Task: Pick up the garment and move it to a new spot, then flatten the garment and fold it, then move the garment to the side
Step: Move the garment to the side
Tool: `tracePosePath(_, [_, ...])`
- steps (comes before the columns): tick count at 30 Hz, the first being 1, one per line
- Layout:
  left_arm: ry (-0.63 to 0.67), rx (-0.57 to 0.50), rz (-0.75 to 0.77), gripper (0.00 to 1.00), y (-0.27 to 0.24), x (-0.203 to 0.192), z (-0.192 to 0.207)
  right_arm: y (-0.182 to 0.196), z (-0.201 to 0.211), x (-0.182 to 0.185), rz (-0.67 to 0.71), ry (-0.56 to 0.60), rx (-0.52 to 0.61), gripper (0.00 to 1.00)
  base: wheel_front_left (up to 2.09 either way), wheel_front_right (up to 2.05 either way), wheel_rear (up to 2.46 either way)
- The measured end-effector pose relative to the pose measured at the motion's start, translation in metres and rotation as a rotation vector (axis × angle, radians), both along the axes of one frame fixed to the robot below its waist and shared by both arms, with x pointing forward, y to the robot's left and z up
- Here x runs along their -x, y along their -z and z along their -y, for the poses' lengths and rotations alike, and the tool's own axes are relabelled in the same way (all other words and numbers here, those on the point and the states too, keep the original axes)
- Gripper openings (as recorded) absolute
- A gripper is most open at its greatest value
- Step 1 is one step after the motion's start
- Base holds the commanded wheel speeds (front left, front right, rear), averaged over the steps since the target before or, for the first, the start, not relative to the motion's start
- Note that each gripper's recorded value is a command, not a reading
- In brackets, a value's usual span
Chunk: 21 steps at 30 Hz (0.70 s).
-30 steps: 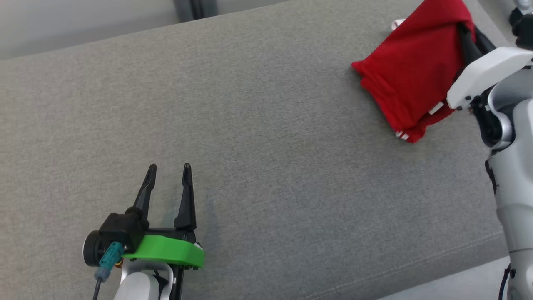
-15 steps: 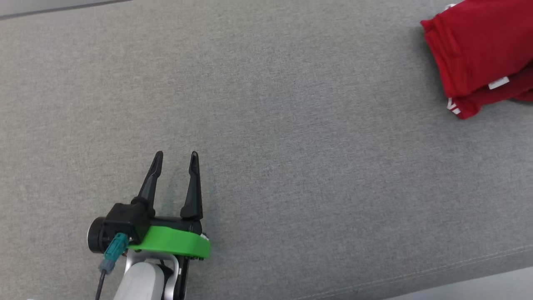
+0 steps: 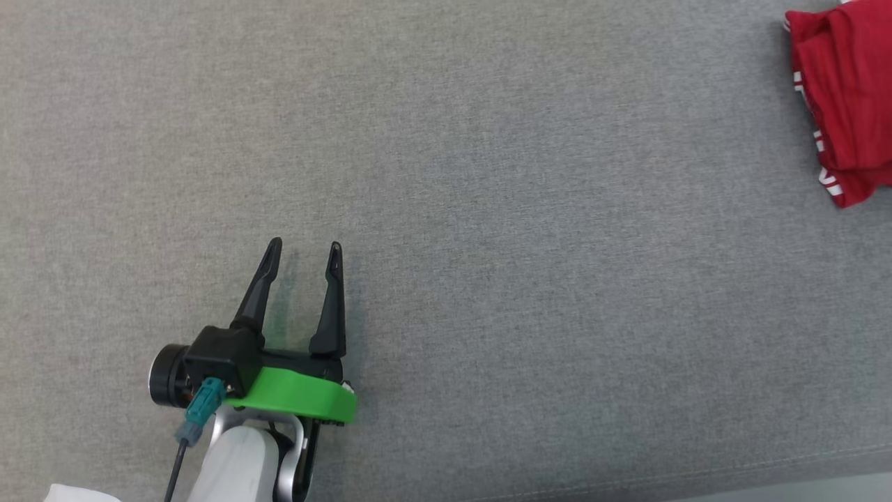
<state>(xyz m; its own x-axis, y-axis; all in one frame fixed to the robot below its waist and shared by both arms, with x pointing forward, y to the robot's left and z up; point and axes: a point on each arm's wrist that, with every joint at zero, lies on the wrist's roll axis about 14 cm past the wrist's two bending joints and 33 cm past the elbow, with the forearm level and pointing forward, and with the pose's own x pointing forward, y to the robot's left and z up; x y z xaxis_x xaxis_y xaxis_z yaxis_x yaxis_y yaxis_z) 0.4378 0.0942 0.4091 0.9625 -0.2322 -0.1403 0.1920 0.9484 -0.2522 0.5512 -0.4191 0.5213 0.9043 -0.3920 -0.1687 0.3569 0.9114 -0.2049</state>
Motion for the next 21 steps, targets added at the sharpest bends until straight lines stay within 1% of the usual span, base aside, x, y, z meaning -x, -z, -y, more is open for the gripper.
tracePosePath(3, [-0.010,-0.007,-0.012,1.00,0.005,0.001,-0.004,0.011,-0.004,-0.005,0.010,-0.002,0.008,1.00,0.00,0.00,0.00])
tracePosePath(6, [-0.017,-0.012,-0.017,1.00,0.007,0.001,-0.007,0.023,-0.018,-0.011,0.012,-0.024,-0.016,1.00,0.00,0.00,0.00])
tracePosePath(8, [-0.016,-0.012,-0.014,1.00,0.006,0.000,-0.007,0.024,-0.026,-0.012,0.022,-0.046,-0.012,1.00,0.00,0.00,0.00])
tracePosePath(13, [-0.014,-0.007,0.011,1.00,-0.004,-0.002,-0.005,0.008,-0.056,-0.018,0.074,-0.130,0.000,1.00,0.00,0.00,0.00])
tracePosePath(16, [-0.043,0.006,0.042,1.00,-0.017,-0.007,-0.012,-0.010,-0.082,-0.021,0.127,-0.200,0.001,1.00,0.00,0.00,0.00])
tracePosePath(18, [-0.065,0.015,0.064,1.00,-0.026,-0.010,-0.017,-0.018,-0.099,-0.020,0.158,-0.241,-0.012,1.00,0.00,0.00,0.00])
tracePosePath(21, [-0.095,0.033,0.089,1.00,-0.038,-0.011,-0.025,-0.024,-0.124,-0.010,0.207,-0.290,-0.060,1.00,0.00,0.00,0.00])
